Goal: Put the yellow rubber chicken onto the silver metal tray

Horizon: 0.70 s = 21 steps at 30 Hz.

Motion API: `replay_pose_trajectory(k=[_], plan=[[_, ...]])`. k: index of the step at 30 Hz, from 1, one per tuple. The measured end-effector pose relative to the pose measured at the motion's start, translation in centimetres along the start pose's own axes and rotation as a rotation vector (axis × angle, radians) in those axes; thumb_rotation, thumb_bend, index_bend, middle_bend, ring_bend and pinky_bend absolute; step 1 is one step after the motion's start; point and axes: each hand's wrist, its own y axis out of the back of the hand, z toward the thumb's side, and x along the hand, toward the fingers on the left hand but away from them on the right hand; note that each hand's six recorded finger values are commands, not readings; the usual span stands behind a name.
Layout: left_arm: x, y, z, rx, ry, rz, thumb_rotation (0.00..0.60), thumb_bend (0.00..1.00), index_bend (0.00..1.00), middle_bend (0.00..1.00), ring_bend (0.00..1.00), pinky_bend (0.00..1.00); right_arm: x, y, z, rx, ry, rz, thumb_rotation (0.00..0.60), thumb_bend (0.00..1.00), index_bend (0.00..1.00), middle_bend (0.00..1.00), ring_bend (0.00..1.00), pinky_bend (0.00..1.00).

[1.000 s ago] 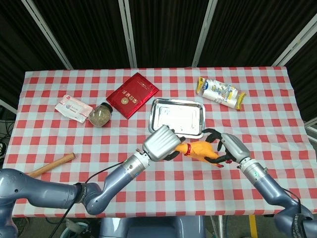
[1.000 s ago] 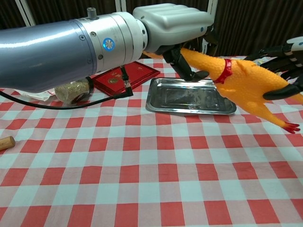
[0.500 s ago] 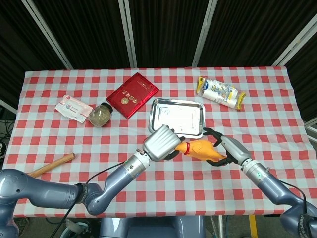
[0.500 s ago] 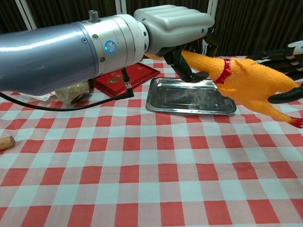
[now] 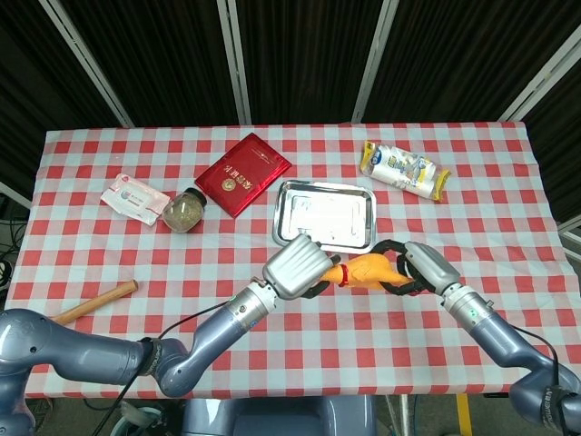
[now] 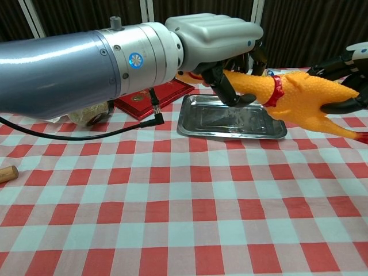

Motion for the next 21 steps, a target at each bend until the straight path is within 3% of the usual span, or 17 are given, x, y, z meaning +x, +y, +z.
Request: replay_pose_trajectory(k=[3, 9, 11, 13, 14, 16, 18, 21], plan=[[0.0, 0.0, 0.0, 0.002, 0.002, -0.001, 0.6, 0.63, 0.61, 0.68, 0.58, 0.65, -0.1, 0.1, 0.0, 0.004, 0.007, -0.015, 0.6, 1.0, 1.0, 0.91, 0.96, 1.0], [0.1, -0.1, 0.0, 0.007, 0.003, -0.001, 0.6, 0.63, 0.61, 0.68, 0.58, 0.65, 0.0, 0.2, -0.1, 0.007, 0.008, -0.026, 0.6, 1.0, 0.99, 0.93, 0.97, 1.0], [0.1, 0.0, 0.0, 0.012, 0.003, 0.003, 0.6, 0.63, 0.61, 0.68, 0.58, 0.65, 0.1, 0.2, -0.1, 0.005, 0.008, -0.029, 0.6, 1.0, 0.88, 0.9, 0.9, 0.99], [0.1, 0.1, -0.1, 0.02, 0.005, 0.009, 0.6, 0.63, 0.61, 0.68, 0.58, 0.65, 0.2, 0.3, -0.1, 0.002, 0.01, -0.032, 0.6, 0.99, 0.72, 0.79, 0.78, 0.9], [0.1, 0.2, -0.2, 0.025, 0.007, 0.013, 0.6, 0.63, 0.61, 0.68, 0.58, 0.65, 0.3, 0.3, -0.1, 0.005, 0.01, -0.029, 0.6, 0.95, 0.61, 0.71, 0.69, 0.81], [0.2, 0.2, -0.3, 0.031, 0.011, 0.018, 0.6, 0.63, 0.61, 0.68, 0.58, 0.65, 0.5, 0.2, -0.1, 0.009, 0.012, -0.02, 0.6, 0.77, 0.41, 0.56, 0.51, 0.63], [0.3, 0.2, -0.5, 0.039, 0.018, 0.023, 0.6, 0.63, 0.61, 0.68, 0.58, 0.65, 0.8, 0.0, -0.1, 0.015, 0.011, 0.006, 0.6, 0.63, 0.27, 0.46, 0.4, 0.52], [0.4, 0.2, -0.6, 0.047, 0.022, 0.028, 0.6, 0.63, 0.61, 0.68, 0.58, 0.65, 1.1, -0.2, -0.1, 0.014, 0.01, 0.042, 0.6, 0.5, 0.13, 0.34, 0.27, 0.41]])
